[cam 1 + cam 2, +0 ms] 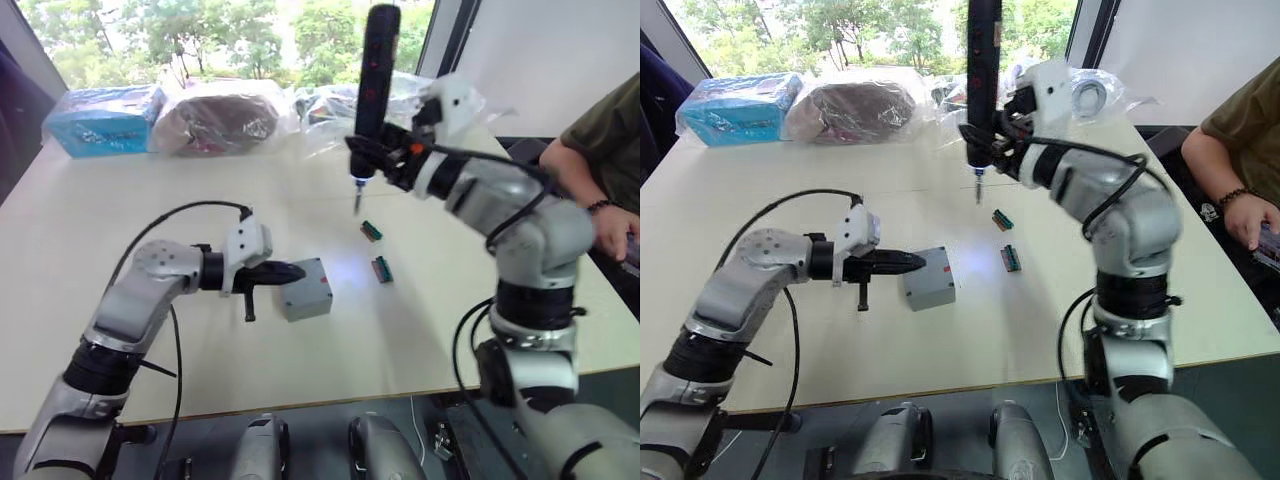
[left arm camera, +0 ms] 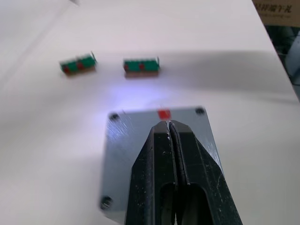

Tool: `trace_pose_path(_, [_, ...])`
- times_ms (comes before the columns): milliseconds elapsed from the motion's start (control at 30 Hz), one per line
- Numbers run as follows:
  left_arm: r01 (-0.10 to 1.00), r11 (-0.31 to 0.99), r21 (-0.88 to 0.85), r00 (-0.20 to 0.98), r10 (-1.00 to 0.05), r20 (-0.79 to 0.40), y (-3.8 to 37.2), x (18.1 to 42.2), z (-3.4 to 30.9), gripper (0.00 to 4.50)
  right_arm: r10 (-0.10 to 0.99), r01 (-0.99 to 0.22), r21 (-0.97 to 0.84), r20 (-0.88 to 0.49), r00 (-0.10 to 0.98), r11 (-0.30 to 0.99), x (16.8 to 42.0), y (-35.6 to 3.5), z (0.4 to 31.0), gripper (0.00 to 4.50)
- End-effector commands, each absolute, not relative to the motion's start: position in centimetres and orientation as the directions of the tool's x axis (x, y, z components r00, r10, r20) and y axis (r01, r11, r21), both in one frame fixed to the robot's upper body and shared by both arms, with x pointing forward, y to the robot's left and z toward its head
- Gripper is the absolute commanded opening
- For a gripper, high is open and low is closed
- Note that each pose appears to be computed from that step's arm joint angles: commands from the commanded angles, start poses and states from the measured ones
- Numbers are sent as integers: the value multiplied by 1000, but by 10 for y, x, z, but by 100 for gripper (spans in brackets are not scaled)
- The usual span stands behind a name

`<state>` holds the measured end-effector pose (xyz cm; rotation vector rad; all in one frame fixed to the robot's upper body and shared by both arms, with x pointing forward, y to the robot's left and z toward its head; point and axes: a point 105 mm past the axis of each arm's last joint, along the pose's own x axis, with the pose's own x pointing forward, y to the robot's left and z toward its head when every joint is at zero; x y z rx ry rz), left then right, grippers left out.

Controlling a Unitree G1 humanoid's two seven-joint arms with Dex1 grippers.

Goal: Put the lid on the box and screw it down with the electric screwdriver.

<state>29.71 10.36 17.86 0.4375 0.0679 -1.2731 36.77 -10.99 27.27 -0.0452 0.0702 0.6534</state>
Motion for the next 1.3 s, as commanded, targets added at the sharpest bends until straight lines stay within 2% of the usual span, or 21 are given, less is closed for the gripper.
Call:
trace_pose_path(33, [911, 215, 352, 306, -925, -226, 105, 289, 210, 0, 501, -530, -18, -298, 813, 848, 370, -143, 258, 187])
trace_pose_path(167, [896, 234, 376, 327, -922, -205, 109, 288, 222, 0, 376, -479, -92, -498, 781, 873, 368, -170, 231, 187])
trace_pose_path(333, [879, 263, 397, 355, -918, -178, 115, 287, 230, 0, 213, -434, -151, -703, 679, 888, 368, -201, 191, 187])
trace_pose_path(500, [880, 270, 392, 354, -921, -161, 111, 281, 233, 0, 142, -399, -136, -792, 594, 907, 373, -215, 166, 187])
trace_pose_path(733, [878, 296, 376, 373, -915, -151, 112, 275, 234, 0, 106, -371, -128, -829, 549, 920, 384, -219, 146, 187])
trace_pose_path(767, [878, 302, 371, 379, -912, -155, 113, 275, 233, 0, 113, -372, -118, -832, 544, 921, 385, -218, 144, 284])
trace_pose_path(933, [876, 337, 344, 413, -893, -177, 120, 274, 229, 0, 127, -440, -208, -775, 619, 874, 391, -216, 160, 448])
trace_pose_path(1033, [863, 370, 343, 451, -870, -197, 130, 276, 228, 0, 160, -519, -341, -697, 699, 784, 391, -212, 188, 448])
trace_pose_path(1167, [847, 423, 322, 506, -827, -245, 149, 275, 223, 0, 303, -600, -458, -568, 765, 656, 376, -203, 235, 448])
trace_pose_path(1300, [828, 480, 291, 559, -753, -347, 176, 271, 200, 0, 543, -759, -414, -533, 649, 502, 331, -187, 252, 448])
